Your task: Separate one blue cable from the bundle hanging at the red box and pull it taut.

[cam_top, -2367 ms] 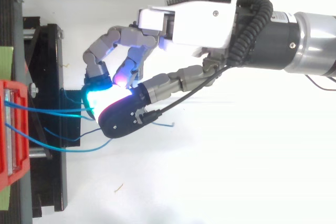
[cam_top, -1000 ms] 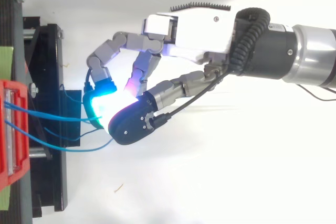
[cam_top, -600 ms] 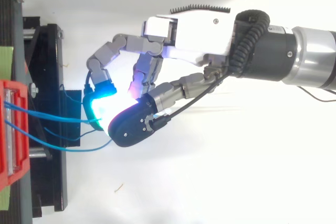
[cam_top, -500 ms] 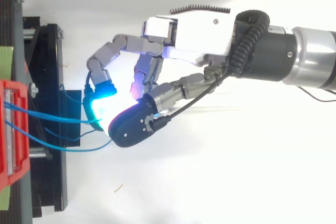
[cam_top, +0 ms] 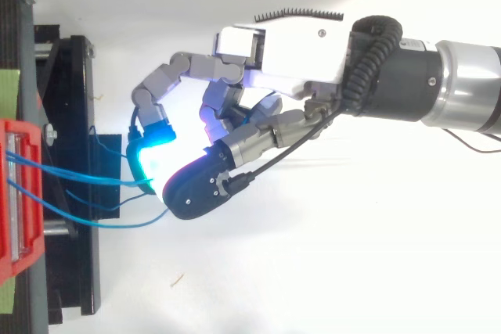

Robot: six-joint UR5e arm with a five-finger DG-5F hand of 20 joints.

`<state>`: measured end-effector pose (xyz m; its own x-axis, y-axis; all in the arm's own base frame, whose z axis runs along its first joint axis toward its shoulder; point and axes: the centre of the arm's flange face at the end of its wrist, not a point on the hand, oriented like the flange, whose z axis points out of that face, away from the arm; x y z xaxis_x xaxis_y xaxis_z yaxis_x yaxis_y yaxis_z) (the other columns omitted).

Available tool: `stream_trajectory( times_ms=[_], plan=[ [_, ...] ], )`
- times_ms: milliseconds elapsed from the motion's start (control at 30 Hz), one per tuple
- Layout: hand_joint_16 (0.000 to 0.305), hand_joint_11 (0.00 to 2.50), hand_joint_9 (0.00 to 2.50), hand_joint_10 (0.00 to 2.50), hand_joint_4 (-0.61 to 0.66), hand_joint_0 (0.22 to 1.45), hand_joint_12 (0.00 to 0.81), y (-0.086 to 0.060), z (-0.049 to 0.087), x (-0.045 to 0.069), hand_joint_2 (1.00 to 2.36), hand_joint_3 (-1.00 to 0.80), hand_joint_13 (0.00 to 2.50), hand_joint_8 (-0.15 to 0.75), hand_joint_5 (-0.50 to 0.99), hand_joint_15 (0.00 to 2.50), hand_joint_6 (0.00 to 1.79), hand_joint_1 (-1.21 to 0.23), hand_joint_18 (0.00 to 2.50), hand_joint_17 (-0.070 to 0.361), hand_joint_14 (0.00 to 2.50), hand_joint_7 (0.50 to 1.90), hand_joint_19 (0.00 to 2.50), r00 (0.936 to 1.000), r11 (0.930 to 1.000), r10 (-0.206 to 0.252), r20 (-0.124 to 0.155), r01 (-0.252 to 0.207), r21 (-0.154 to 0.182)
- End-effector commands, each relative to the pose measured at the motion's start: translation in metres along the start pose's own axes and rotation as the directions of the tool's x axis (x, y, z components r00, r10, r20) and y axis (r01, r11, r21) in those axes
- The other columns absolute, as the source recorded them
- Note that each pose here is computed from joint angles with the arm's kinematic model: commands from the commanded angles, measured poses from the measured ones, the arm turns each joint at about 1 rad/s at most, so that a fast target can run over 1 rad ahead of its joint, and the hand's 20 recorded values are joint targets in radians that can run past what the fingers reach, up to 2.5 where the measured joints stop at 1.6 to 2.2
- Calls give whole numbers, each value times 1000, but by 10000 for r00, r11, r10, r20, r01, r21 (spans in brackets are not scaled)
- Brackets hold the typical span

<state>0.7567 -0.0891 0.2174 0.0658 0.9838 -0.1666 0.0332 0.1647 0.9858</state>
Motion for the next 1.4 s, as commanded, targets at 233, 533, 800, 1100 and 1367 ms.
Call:
stream_trajectory(
  times_ms=[233,533,800,1100,1367],
  plan=[
    [30,1414,1201,1167,-275,804,285,0,0,1,1013,-322,1063,227,-187,1424,970,-785,1412,67,2464,1295,1824,9996,9996,-278,-16,278,6],
    [30,1389,1200,1254,-269,804,291,1,0,4,1013,-324,1066,223,-187,1424,970,-786,1399,67,2440,1292,1789,9992,9992,-399,-88,399,-25],
    [29,1388,1201,1272,-246,789,280,-1,-1,3,1017,-225,1065,223,-181,1424,970,-788,1391,66,2429,1392,1786,9990,9990,-432,-68,433,103],
    [29,1324,1090,1329,-262,828,286,-6,-7,4,1013,-303,1016,211,-201,1458,985,-774,1345,64,2439,1324,1771,9984,9965,-525,-216,538,645],
    [25,1245,923,1384,-170,860,271,-5,-6,4,1002,-470,957,219,-233,1406,989,-778,1274,56,2427,1163,1711,9984,9967,-522,-195,533,618]
  ],
)
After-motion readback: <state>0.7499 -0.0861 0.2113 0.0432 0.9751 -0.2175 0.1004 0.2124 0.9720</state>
